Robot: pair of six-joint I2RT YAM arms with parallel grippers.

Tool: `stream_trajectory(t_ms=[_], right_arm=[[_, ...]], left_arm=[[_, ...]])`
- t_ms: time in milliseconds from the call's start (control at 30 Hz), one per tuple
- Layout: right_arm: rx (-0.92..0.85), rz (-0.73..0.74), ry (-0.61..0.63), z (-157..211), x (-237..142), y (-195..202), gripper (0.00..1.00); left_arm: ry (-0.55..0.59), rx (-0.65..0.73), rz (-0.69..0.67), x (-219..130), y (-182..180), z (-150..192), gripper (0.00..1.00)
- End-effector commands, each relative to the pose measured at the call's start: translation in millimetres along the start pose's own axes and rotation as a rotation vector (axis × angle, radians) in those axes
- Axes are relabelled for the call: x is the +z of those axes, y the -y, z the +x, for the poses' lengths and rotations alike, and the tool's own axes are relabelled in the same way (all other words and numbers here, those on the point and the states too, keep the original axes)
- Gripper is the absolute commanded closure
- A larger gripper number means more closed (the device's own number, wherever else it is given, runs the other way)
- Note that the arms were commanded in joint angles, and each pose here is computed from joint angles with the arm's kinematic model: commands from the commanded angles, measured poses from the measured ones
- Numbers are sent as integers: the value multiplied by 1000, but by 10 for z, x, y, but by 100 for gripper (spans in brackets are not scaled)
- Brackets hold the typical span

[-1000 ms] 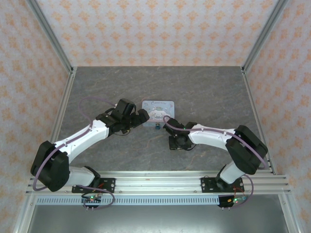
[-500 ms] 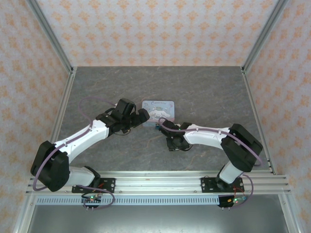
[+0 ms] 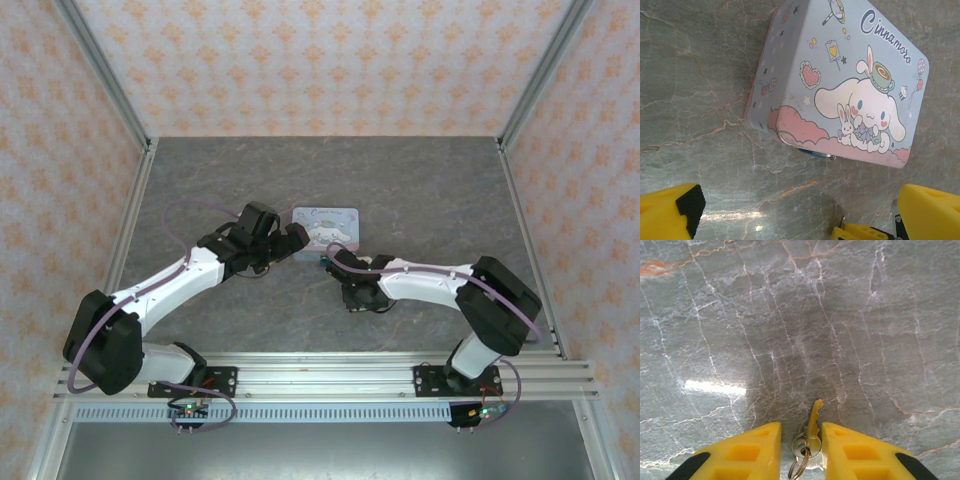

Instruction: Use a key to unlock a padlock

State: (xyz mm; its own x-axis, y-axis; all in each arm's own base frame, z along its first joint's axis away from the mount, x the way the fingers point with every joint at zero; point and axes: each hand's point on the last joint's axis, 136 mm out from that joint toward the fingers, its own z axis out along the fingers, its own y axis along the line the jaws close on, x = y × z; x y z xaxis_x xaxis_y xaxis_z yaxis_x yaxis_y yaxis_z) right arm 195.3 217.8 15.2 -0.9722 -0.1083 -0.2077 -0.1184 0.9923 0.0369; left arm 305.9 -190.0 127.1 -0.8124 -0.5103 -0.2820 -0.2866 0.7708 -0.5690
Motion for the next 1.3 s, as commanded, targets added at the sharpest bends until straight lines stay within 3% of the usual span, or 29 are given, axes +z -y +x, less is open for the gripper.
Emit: stream_trajectory(t_ms=[0,67,133,233,433,667,867,1267], right_arm=[[-7,42,-100,317,94,149,75],[-9,48,-103,334,92,171,74],[-10,48,-106,347,87,180,65],[-16,49,-108,351,77,186,66],[-25,51,-118,364,104,181,75],[-26,42,-130,392,204,172,100],[44,-87,-102,282,229,59,100],[128,-328,23,-6,-140,-190,100]], left_arm=[[-6,0,15,2,40,18,0],[-6,0,17,0,45,17,0],[-6,-1,16,-1,48,14,0],[-6,-1,15,-1,50,11,0],[-8,-1,13,10,54,10,0],[-13,-4,20,13,87,4,0],[-26,-5,12,42,68,29,0],[-32,-2,3,77,40,43,0]])
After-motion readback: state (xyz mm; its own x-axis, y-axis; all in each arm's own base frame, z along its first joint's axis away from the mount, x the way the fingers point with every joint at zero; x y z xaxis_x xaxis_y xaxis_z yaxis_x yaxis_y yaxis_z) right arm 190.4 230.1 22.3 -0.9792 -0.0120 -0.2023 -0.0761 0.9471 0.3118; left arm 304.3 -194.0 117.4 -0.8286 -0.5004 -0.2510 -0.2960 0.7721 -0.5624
